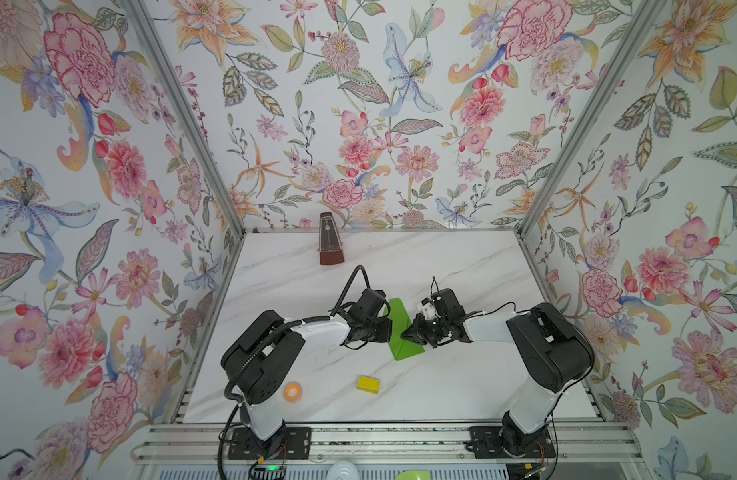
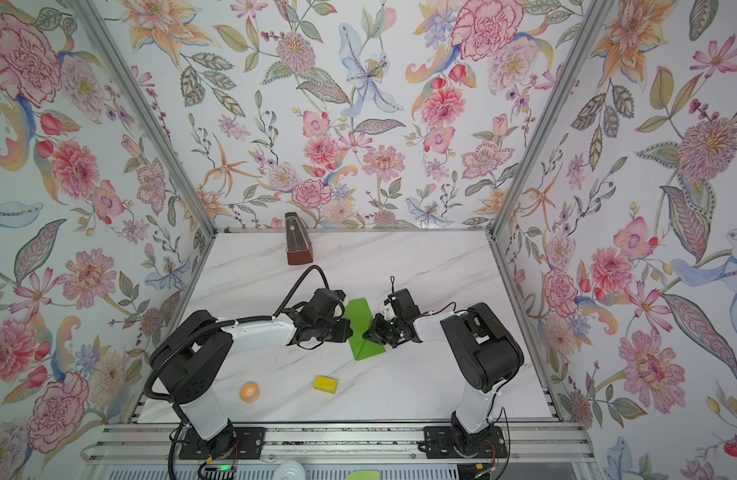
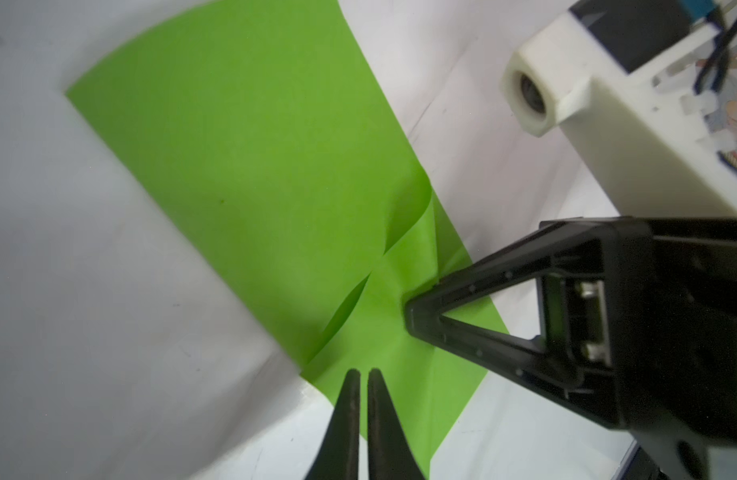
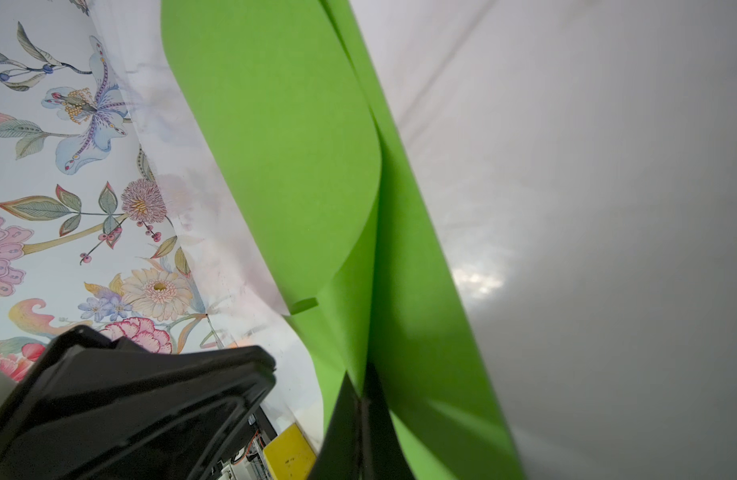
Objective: Fold a paper plane with a square sheet of paper (fold left side to right side)
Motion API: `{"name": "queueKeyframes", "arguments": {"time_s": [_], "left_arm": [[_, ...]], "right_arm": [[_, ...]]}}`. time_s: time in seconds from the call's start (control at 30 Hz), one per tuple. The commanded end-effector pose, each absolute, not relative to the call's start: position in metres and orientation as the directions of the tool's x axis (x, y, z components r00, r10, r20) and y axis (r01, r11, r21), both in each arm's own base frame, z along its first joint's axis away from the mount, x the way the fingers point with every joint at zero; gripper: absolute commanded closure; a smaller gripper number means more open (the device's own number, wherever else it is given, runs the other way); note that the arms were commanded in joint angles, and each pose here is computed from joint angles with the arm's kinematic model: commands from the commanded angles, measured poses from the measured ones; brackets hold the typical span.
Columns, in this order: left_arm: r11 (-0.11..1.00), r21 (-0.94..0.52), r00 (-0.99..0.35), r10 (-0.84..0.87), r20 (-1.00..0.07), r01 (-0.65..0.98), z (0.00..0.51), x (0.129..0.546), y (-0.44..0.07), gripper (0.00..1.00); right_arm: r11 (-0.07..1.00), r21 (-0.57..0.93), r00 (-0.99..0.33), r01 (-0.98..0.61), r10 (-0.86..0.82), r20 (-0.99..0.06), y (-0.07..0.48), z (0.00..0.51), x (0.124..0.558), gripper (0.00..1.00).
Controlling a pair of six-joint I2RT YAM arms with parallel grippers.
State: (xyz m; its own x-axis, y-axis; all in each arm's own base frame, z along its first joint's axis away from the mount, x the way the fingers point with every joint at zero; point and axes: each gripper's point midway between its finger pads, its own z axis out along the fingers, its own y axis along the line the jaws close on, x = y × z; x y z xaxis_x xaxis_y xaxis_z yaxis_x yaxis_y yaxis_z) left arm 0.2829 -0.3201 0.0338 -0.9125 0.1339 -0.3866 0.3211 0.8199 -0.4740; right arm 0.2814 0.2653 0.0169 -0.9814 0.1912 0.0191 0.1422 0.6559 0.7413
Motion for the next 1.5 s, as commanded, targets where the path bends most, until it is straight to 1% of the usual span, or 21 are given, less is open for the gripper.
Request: {"name": "queueKeyframes", "arguments": {"time_s": [0.0,0.1,0.2,0.37,0.43,0.53,0.6,0.73,0.83,1.1,1.27,1.47], "left_arm": [[0.807,-0.491,-0.914,0.138,-0.381,0.327,0.031,0.285,-0.329,0.93],[0.815,-0.485,-0.92,0.141,-0.365,0.317,0.022,0.284,-0.327,0.94],[0.829,-0.467,-0.927,0.153,-0.342,0.309,0.011,0.281,-0.323,0.95],[0.844,-0.433,-0.93,0.186,-0.318,0.317,-0.001,0.276,-0.316,0.97],[0.847,-0.424,-0.93,0.199,-0.309,0.322,-0.004,0.274,-0.314,0.99],[0.849,-0.416,-0.93,0.211,-0.3,0.326,-0.007,0.273,-0.311,1.0],[0.849,-0.414,-0.93,0.214,-0.299,0.329,-0.008,0.272,-0.311,1.0],[0.854,-0.408,-0.933,0.214,-0.291,0.323,-0.01,0.273,-0.309,1.0],[0.858,-0.403,-0.934,0.212,-0.286,0.319,-0.011,0.273,-0.308,1.0],[0.87,-0.384,-0.94,0.217,-0.264,0.308,-0.017,0.271,-0.301,1.0],[0.885,-0.365,-0.949,0.218,-0.227,0.29,-0.026,0.268,-0.293,1.0],[0.891,-0.351,-0.954,0.233,-0.19,0.287,-0.036,0.263,-0.288,1.0]], "right_arm": [[0.719,0.666,-0.975,0.199,0.211,0.064,0.251,-0.006,0.267,1.0],[0.719,0.666,-0.975,0.199,0.21,0.065,0.251,-0.006,0.267,1.0],[0.716,0.669,-0.975,0.198,0.212,0.062,0.251,-0.003,0.268,0.98],[0.716,0.676,-0.975,0.173,0.221,0.016,0.248,0.019,0.276,0.79],[0.715,0.681,-0.974,0.155,0.224,-0.014,0.248,0.032,0.281,0.76],[0.704,0.698,-0.975,0.131,0.218,-0.037,0.253,0.048,0.285,0.76],[0.693,0.712,-0.978,0.114,0.204,-0.041,0.26,0.055,0.285,0.78],[0.659,0.746,-0.983,0.09,0.179,-0.04,0.277,0.064,0.287,0.9],[0.657,0.748,-0.987,0.093,0.162,-0.02,0.287,0.058,0.288,0.94],[0.681,0.72,-0.987,0.133,0.156,0.035,0.288,0.028,0.289,0.97],[0.738,0.656,-0.986,0.159,0.154,0.066,0.272,0.007,0.273,0.98],[0.768,0.611,-0.982,0.189,0.159,0.104,0.253,-0.01,0.248,0.98]]}}
